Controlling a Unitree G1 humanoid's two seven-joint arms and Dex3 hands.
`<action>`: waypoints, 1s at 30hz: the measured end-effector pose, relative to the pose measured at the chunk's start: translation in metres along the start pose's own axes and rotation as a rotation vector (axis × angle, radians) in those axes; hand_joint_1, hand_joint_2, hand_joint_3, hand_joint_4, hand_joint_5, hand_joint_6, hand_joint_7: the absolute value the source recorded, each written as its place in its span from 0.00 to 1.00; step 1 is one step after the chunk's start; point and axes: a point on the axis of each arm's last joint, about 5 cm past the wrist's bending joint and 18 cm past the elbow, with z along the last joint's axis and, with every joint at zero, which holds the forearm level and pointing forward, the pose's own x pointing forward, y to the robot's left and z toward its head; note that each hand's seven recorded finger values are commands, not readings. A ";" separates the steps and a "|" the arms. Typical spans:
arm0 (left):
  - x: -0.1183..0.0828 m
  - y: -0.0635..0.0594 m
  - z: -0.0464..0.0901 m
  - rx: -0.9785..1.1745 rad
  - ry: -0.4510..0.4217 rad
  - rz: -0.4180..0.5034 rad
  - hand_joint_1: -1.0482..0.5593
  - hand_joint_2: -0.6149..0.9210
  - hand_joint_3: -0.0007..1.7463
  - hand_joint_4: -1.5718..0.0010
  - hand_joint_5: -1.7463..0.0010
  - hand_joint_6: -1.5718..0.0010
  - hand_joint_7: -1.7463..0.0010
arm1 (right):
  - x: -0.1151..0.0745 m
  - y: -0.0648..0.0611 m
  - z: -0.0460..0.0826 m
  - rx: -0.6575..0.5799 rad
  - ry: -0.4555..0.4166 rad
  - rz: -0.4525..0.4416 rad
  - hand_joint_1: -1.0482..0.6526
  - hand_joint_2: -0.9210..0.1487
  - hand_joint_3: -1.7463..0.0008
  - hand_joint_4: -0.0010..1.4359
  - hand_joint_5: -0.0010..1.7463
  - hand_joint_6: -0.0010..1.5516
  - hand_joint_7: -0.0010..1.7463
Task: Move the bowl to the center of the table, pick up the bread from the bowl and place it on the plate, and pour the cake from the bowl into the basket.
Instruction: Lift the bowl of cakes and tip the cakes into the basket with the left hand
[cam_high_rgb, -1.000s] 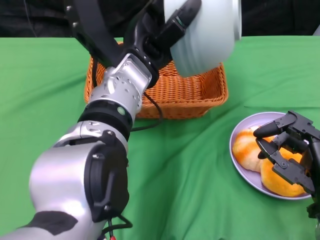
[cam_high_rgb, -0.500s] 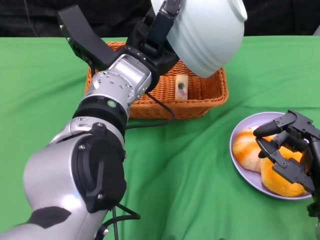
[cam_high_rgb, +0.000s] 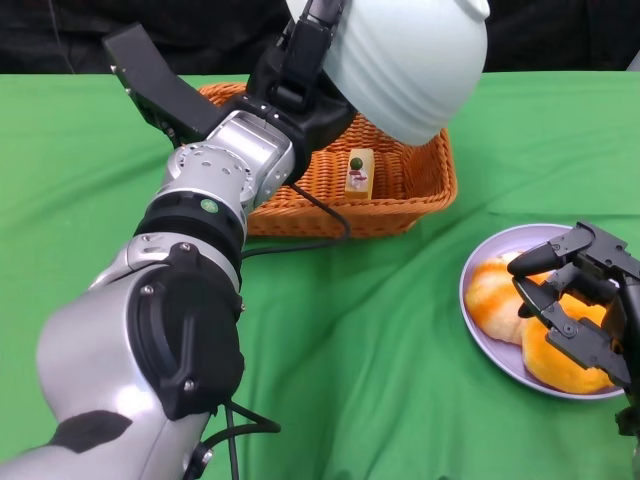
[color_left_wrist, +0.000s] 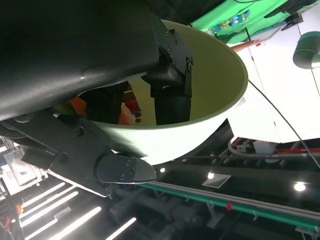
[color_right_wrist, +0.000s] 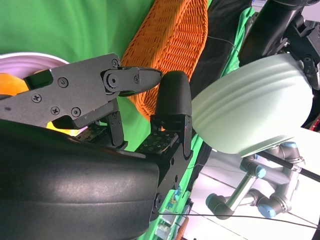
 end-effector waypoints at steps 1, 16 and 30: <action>0.000 0.000 0.000 -0.006 -0.002 0.000 0.48 1.00 0.27 0.49 0.00 0.61 0.00 | 0.000 0.000 0.000 0.000 0.000 0.000 0.52 0.04 0.84 0.49 0.86 0.43 0.71; -0.001 0.000 0.002 -0.118 -0.038 0.025 0.34 1.00 0.24 0.49 0.00 0.67 0.00 | 0.000 -0.002 0.000 -0.022 -0.006 0.010 0.52 0.03 0.85 0.50 0.86 0.43 0.71; 0.001 -0.002 0.001 0.121 -0.031 0.013 0.54 0.95 0.30 0.49 0.00 0.61 0.04 | 0.000 -0.003 0.000 -0.028 -0.011 0.019 0.53 0.03 0.85 0.49 0.87 0.43 0.71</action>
